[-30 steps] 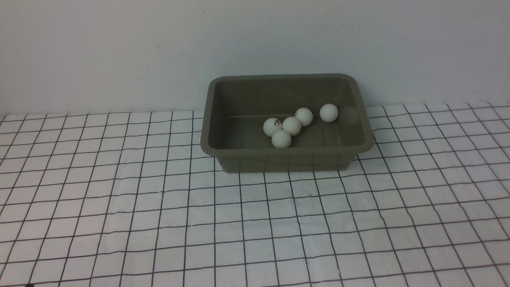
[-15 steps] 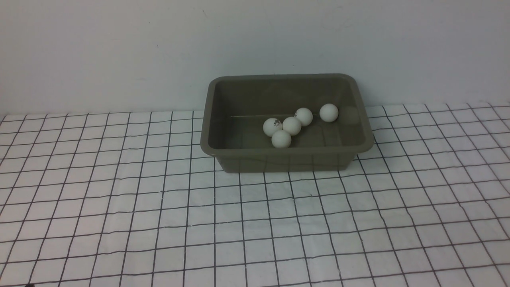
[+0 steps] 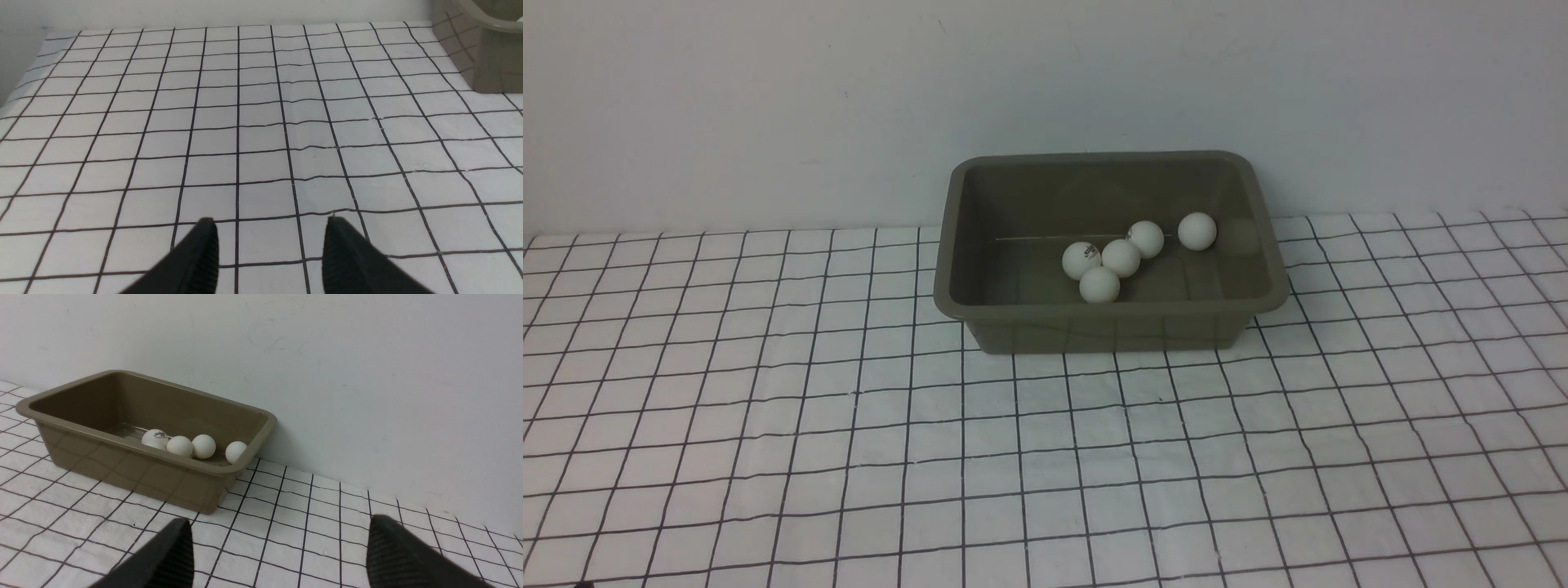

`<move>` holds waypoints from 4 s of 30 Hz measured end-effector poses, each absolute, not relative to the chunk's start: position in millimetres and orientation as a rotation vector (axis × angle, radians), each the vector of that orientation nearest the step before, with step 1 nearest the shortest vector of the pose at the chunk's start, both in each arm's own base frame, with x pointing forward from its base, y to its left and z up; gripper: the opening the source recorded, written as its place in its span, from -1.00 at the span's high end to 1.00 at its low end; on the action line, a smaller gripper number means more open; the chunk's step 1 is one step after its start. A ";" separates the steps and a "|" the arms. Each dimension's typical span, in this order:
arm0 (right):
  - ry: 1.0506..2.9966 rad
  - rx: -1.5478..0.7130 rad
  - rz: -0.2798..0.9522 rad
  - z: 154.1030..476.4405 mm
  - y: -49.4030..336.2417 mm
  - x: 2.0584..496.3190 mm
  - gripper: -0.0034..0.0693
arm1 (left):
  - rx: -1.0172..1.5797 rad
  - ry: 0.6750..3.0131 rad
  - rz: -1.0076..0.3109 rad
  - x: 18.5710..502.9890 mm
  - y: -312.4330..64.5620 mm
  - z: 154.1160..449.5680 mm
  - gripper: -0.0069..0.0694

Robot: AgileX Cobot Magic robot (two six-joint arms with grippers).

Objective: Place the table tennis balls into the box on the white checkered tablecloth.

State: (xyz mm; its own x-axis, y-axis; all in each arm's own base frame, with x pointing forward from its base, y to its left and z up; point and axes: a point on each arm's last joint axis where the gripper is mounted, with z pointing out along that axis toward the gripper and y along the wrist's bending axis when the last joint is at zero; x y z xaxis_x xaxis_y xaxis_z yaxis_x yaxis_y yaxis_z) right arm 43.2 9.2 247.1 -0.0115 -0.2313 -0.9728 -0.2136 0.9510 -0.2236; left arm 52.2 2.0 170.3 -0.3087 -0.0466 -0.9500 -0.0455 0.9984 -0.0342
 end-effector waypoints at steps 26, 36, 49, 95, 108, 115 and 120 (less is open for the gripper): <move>1.593 -0.350 -0.014 247.1 9.2 43.2 -0.51 | -0.067 1.885 -0.002 52.2 2.0 170.3 -0.02; 1.690 -0.276 0.035 214.5 10.6 50.4 -0.51 | -0.067 1.885 -0.002 52.2 2.0 170.3 -0.02; 1.761 -0.245 -0.099 186.1 3.9 55.1 -0.51 | -0.067 1.885 -0.002 52.2 2.0 170.3 -0.02; 1.773 -0.152 -0.050 180.7 2.8 54.4 -0.51 | -0.069 1.885 -0.005 52.2 1.9 170.3 -0.02; 1.773 -0.152 -0.050 180.7 2.8 54.4 -0.51 | -0.069 1.885 -0.005 52.2 1.9 170.3 -0.02; 1.773 -0.152 -0.050 180.7 2.8 54.4 -0.51 | -0.069 1.885 -0.005 52.2 1.9 170.3 -0.02; 1.773 -0.151 -0.050 180.7 2.8 54.4 -0.51 | -0.069 1.885 -0.005 52.2 1.9 170.3 -0.02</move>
State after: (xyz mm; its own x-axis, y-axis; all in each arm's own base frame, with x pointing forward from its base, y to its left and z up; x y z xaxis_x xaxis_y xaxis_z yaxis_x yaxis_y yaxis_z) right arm 54.4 2.8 180.7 -0.1990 -0.1296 -0.9714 -0.0751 0.9903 -0.1168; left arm 52.2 1.9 170.3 -0.3086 -0.0502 -0.9499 -0.0452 0.9983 -0.0381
